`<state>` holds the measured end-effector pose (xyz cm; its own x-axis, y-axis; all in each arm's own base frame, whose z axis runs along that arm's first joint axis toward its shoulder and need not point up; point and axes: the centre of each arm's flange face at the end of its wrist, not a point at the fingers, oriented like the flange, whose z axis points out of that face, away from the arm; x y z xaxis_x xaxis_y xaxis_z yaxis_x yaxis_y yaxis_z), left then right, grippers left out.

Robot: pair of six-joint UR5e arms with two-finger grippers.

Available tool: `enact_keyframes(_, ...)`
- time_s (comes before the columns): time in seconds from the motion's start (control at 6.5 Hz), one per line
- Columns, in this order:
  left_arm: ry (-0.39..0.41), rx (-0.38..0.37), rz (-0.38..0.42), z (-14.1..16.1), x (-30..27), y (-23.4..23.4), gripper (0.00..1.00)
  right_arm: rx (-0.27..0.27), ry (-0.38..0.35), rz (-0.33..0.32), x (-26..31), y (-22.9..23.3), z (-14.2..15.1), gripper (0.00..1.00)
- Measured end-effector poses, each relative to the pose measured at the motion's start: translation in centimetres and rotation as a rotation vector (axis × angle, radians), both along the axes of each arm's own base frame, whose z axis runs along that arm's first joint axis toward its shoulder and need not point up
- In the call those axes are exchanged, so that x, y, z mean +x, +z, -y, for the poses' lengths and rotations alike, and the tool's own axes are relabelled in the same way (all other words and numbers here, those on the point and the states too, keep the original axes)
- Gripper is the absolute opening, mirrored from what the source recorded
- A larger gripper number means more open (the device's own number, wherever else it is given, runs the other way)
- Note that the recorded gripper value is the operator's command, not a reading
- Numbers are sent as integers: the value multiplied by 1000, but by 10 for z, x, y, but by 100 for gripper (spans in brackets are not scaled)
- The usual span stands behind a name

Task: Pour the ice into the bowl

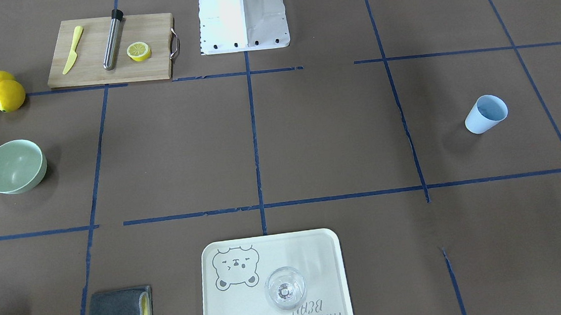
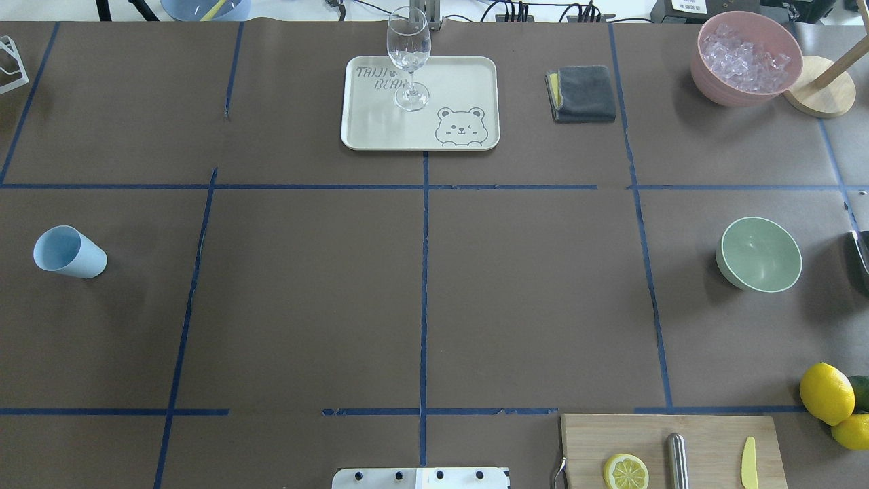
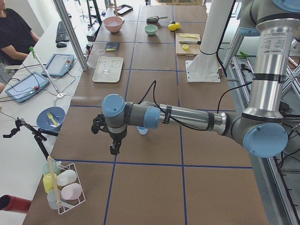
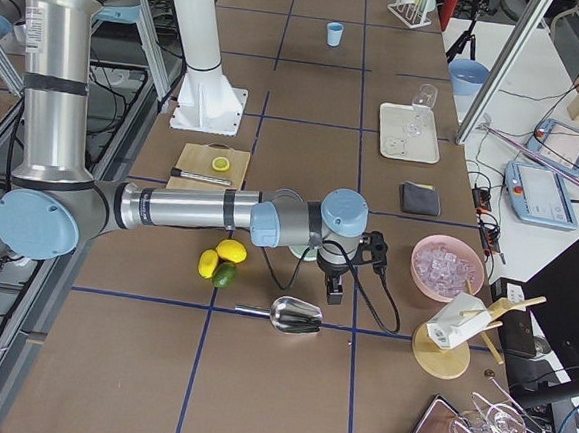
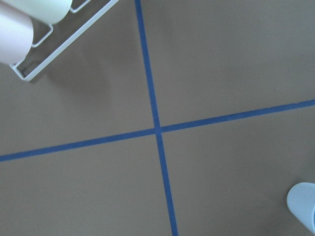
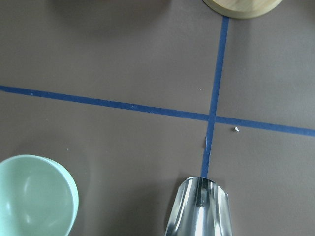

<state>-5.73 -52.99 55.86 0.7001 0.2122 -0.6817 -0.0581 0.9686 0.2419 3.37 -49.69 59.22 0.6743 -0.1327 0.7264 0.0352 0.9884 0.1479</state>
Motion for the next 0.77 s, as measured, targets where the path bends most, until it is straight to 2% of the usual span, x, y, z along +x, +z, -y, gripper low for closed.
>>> enact_keyframes(0.15, -21, 57, -6, 6, 4, -44, 100, 0, 27, 14, -3, -17, 11, 100)
enact_keyframes(0.46, -60, 144, 1, 0, 37, -122, 100, -35, 62, 52, -22, -26, 15, 100)
enact_keyframes(0.77, -158, 210, 25, -23, 69, -148, 100, -74, 91, 84, -62, -26, 12, 100)
